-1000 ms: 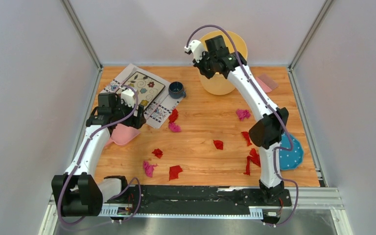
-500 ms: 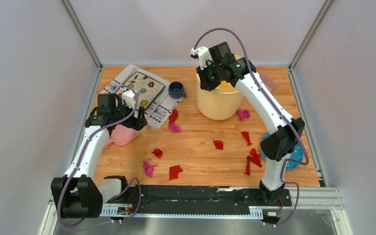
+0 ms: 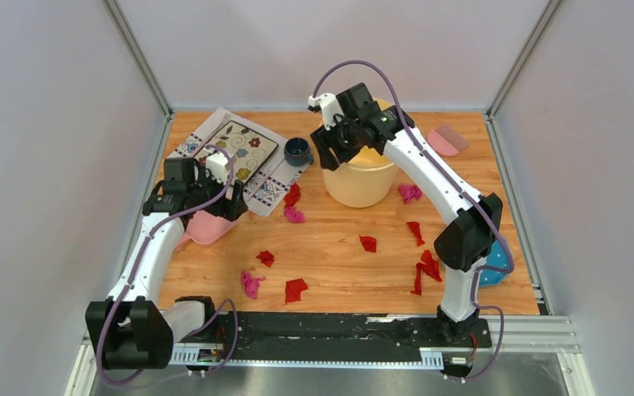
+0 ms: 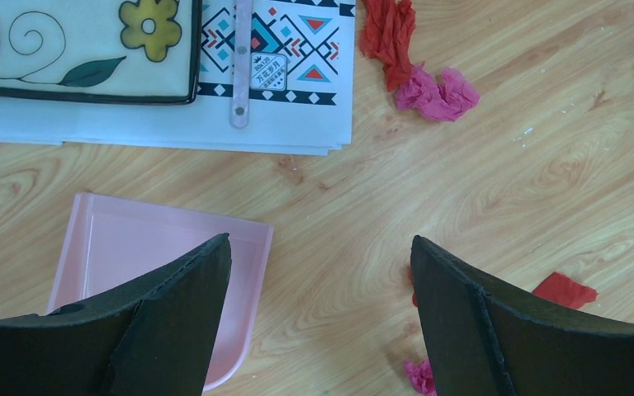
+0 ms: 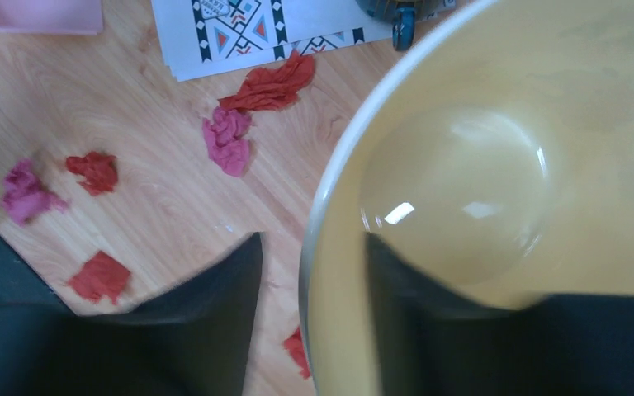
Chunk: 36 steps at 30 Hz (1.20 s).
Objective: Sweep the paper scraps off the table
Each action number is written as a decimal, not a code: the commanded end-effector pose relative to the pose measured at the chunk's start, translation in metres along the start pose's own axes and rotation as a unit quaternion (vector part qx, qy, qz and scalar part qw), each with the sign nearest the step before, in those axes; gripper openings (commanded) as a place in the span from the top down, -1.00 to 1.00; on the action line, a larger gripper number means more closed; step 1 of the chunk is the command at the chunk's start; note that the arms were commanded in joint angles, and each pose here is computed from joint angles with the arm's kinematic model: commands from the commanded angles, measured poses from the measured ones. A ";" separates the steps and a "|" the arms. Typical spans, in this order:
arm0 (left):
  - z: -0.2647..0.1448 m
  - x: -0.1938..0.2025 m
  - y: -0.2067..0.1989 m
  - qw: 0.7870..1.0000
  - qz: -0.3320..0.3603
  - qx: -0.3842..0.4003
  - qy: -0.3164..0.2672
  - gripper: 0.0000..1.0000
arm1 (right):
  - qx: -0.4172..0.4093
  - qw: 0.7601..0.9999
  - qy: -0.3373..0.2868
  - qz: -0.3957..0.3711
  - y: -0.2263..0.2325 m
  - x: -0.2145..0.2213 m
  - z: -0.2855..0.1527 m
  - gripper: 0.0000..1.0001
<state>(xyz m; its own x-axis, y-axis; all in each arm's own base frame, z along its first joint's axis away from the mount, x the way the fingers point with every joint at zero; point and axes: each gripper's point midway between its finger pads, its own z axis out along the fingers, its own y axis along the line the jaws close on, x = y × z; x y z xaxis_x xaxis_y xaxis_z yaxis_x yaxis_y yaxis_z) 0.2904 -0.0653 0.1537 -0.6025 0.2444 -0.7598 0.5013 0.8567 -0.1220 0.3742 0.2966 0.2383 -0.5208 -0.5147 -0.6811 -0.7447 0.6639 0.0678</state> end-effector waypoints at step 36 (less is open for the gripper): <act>-0.006 -0.004 -0.001 1.000 0.017 0.003 -0.003 -0.72 | 0.508 0.649 -0.086 0.559 -0.360 0.127 -0.058 -0.75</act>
<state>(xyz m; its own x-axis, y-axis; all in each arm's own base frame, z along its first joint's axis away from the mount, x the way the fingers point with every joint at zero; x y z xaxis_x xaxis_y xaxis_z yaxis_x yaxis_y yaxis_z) 0.2863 -0.0654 0.1555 -0.6113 0.2557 -0.7489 0.5087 0.8519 -0.1244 0.5541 -0.0355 0.1744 -0.3793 0.5796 -0.7213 0.7164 0.6773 0.1675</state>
